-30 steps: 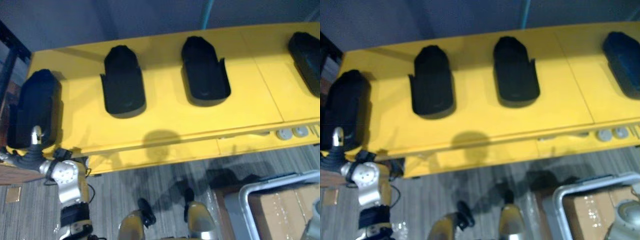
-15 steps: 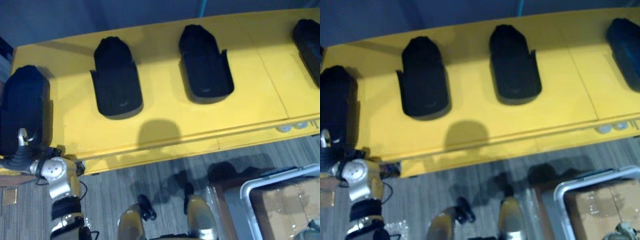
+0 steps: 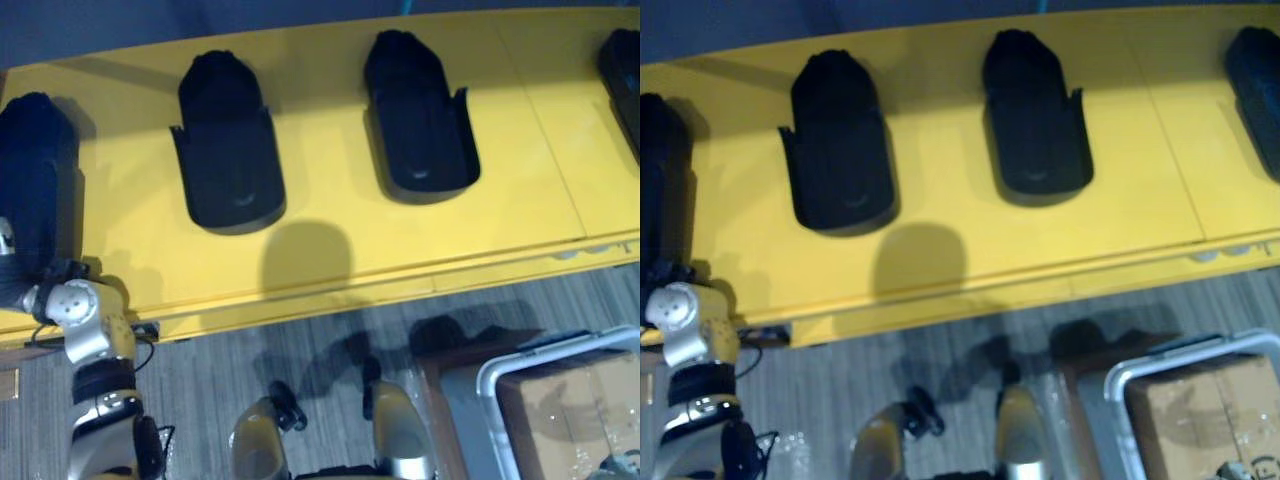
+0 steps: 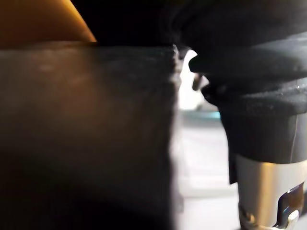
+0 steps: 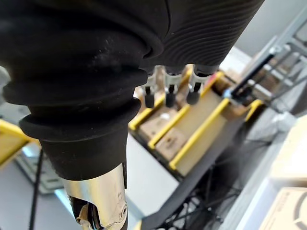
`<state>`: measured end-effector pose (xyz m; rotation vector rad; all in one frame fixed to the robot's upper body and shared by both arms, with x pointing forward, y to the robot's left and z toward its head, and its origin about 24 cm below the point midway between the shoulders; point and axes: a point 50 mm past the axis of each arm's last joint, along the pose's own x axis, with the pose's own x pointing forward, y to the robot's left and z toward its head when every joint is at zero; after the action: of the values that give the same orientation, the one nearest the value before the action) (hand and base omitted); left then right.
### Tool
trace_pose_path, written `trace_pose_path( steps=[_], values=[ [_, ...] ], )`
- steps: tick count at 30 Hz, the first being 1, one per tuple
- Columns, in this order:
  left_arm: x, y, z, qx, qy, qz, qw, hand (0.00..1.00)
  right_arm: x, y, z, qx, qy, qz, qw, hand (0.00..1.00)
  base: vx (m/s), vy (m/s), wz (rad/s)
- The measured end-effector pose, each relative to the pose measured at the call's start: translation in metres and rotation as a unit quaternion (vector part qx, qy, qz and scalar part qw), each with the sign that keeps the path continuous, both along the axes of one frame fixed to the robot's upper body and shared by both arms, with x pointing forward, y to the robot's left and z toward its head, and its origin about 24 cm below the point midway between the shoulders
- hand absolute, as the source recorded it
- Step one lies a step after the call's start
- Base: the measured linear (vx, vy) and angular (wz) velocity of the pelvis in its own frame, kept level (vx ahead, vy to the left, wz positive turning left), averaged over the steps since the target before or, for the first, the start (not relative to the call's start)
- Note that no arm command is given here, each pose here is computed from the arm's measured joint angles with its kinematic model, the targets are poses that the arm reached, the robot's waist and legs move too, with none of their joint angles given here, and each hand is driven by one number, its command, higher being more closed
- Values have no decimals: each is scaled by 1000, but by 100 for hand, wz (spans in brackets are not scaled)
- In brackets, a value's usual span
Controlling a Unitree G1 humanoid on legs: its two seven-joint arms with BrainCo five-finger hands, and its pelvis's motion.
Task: Walk over and take plastic housings, then place them on the shelf
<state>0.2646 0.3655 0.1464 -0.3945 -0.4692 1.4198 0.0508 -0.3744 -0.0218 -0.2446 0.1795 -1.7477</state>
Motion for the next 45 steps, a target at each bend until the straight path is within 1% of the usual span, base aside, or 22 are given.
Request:
trace_pose_path(
  steps=[7, 11, 12, 14, 17, 20, 21, 22, 24, 27, 31, 33, 36, 38, 39, 41, 42, 43, 44, 45],
  values=[
    [2, 0, 3, 0, -9, -14, 1000, 0, -6, 1, -6, 12, 14, 5, 1000, 0, 0, 0, 0],
    [6, -4, 2, 18, 1, -42, 999, 0, -6, 8, -12, 26, 14, 10, 1000, 0, 0, 0, 0],
    [7, -10, 0, 27, 2, -61, 998, 0, -7, 11, -14, 33, 15, 13, 999, 0, -12, 20, 4],
    [6, -17, -5, 29, -1, -77, 997, 0, -6, 15, -17, 39, 16, 16, 999, 0, -10, 22, 4],
    [-3, -37, -21, 29, -3, -112, 993, 0, -6, 23, -23, 46, 37, 36, 998, 0, 0, 11, 16],
    [-23, -62, -42, 53, 27, -142, 988, 0, -6, 33, -30, 62, 44, 49, 996, 0, 62, -3, 27],
    [-33, -74, -50, 57, 36, -153, 986, 0, -6, 36, -32, 63, 48, 53, 995, 0, 94, -15, 36],
    [-39, -79, -53, 54, 38, -160, 985, 0, -8, 37, -32, 63, 52, 56, 995, 0, 101, -17, 39],
    [-64, -95, -67, 64, 70, -178, 979, 0, -10, 41, -34, 68, 58, 64, 994, 0, 120, -10, 35],
    [-88, -108, -81, 55, 105, -201, 972, 0, -4, 48, -32, 66, 50, 81, 993, 0, 122, -1, 35],
    [-106, -110, -94, 51, 147, -200, 967, 0, 12, 55, -32, 71, 45, 115, 990, 0, 64, -5, 34],
    [-120, -105, -102, 37, 170, -178, 969, 0, 22, 59, -33, 80, 44, 130, 987, 0, 9, 11, 13],
    [-128, -103, -111, 15, 186, -164, 969, 0, 23, 60, -35, 88, 46, 129, 987, 0, -15, 42, 18],
    [-138, -94, -131, -11, 238, -146, 960, 0, 25, 59, -35, 94, 41, 126, 987, 0, -40, 69, 5],
    [-145, -88, -146, -28, 271, -135, 953, 0, 27, 60, -39, 107, 39, 128, 985, 0, -26, 57, -5],
    [-168, -78, -184, -94, 349, -106, 926, 0, 29, 65, -50, 142, 44, 135, 980, 0, -51, 32, -6],
    [-180, -76, -199, -119, 384, -95, 911, 0, 29, 68, -54, 157, 46, 138, 977, 0, -68, 5, -3],
    [-200, -74, -219, -159, 423, -75, 889, 0, 24, 72, -62, 178, 51, 131, 974, 0, -65, -8, -4],
    [-207, -74, -225, -173, 435, -69, 881, 0, 22, 72, -65, 188, 52, 128, 972, 0, -71, -22, -6],
    [-221, -73, -237, -206, 451, -61, 866, 0, 17, 74, -69, 202, 52, 123, 970, 0, -62, -27, -5]
  ],
)
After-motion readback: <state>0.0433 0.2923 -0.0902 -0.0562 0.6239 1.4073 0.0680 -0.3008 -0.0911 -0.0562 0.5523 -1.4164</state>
